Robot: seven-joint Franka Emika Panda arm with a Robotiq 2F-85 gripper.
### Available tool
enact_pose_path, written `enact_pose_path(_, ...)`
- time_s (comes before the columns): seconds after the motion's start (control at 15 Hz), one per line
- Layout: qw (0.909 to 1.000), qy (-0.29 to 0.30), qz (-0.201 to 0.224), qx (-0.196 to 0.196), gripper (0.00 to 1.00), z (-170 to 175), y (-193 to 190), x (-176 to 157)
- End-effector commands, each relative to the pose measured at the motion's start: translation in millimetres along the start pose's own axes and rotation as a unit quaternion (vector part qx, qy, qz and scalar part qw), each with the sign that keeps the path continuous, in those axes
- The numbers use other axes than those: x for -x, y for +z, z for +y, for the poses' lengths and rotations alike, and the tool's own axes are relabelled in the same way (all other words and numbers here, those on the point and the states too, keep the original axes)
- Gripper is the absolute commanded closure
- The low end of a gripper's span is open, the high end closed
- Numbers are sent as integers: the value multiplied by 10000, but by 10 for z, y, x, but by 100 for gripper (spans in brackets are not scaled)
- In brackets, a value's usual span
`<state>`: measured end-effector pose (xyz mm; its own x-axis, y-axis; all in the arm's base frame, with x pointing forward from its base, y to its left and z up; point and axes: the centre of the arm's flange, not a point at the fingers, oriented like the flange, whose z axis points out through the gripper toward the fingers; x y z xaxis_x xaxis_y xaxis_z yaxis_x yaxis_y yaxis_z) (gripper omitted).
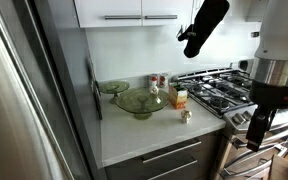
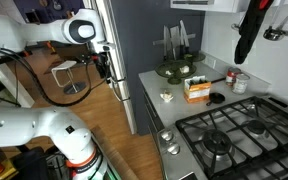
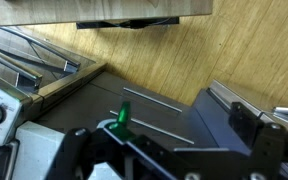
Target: Lift the lid off the small tea pot and put it on the kitchen counter, pick up the small tea pot and put it on the tray, pick up the lid and put it back on the small teapot
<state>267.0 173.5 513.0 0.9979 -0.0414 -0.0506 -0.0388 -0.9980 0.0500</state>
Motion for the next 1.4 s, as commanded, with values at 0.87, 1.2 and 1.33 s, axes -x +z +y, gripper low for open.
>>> enact_pose_path(0.87,9513,3004,609,-314,0,936,746,-2151)
enact_pose_path(1.2,9468,3162,601,-26,0,1123,965,-2475)
enact_pose_path(1.33,9473,3140,640,-39,0,1200,1040,-2577)
